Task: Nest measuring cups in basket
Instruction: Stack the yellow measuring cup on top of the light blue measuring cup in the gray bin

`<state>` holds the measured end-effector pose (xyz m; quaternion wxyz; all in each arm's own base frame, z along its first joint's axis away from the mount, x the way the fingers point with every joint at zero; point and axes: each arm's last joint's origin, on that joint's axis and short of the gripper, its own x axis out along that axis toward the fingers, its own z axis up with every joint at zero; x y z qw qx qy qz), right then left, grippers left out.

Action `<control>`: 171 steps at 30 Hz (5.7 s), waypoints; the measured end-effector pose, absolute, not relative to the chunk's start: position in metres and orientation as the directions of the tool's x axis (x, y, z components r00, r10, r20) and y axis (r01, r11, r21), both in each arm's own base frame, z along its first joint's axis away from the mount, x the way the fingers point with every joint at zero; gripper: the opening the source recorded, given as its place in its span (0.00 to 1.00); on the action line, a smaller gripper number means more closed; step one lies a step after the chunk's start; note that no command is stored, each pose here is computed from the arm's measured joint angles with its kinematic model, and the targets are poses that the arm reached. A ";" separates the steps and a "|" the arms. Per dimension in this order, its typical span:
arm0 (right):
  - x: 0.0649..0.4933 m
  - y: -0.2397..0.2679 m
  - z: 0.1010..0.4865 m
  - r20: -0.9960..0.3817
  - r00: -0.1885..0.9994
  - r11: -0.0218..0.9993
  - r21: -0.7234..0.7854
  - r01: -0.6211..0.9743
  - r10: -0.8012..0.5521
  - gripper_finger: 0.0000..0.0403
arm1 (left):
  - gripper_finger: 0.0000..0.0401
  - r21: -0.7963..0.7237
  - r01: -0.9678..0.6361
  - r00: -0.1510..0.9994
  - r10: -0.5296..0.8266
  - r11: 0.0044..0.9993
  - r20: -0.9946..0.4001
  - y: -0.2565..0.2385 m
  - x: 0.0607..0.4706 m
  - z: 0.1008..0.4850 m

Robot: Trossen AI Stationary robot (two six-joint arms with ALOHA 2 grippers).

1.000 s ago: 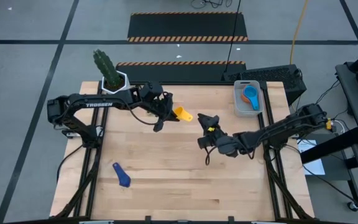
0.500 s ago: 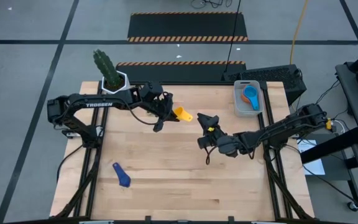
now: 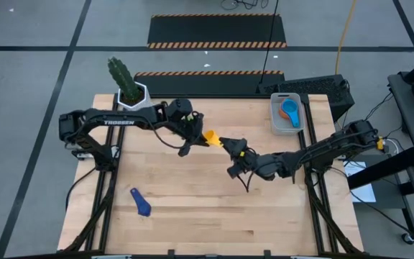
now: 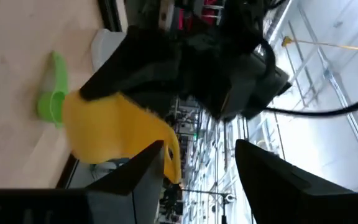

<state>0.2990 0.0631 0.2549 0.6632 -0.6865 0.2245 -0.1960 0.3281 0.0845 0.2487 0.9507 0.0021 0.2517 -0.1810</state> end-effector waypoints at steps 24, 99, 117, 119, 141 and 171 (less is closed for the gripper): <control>0.297 0.057 0.239 -0.136 0.768 -0.002 -0.984 -0.175 -0.626 0.08 | 0.02 -0.138 0.317 0.800 -0.342 0.938 -0.492 0.095 0.333 0.239; 0.132 -0.045 0.169 -0.048 -0.049 0.037 -0.980 0.193 -0.998 0.00 | 0.49 0.029 -0.011 0.835 0.025 1.000 -0.549 0.106 0.292 0.284; 0.120 -0.075 0.158 -0.158 -0.169 0.142 -0.985 0.102 -0.973 0.01 | 0.49 0.053 0.005 0.835 0.025 0.999 -0.550 0.106 0.292 0.284; 0.119 -0.077 0.155 -0.187 -0.168 0.174 -0.981 0.089 -0.968 0.01 | 0.49 0.060 0.009 0.835 0.025 0.998 -0.550 0.106 0.292 0.284; 0.119 -0.080 0.154 -0.199 -0.176 0.183 -0.978 0.101 -0.964 0.31 | 0.49 0.065 0.014 0.833 0.024 0.998 -0.553 0.106 0.292 0.283; 0.114 -0.054 0.190 -0.087 -0.053 0.066 -0.946 0.318 -0.995 0.39 | 0.49 0.057 0.008 0.835 0.025 0.998 -0.550 0.106 0.292 0.284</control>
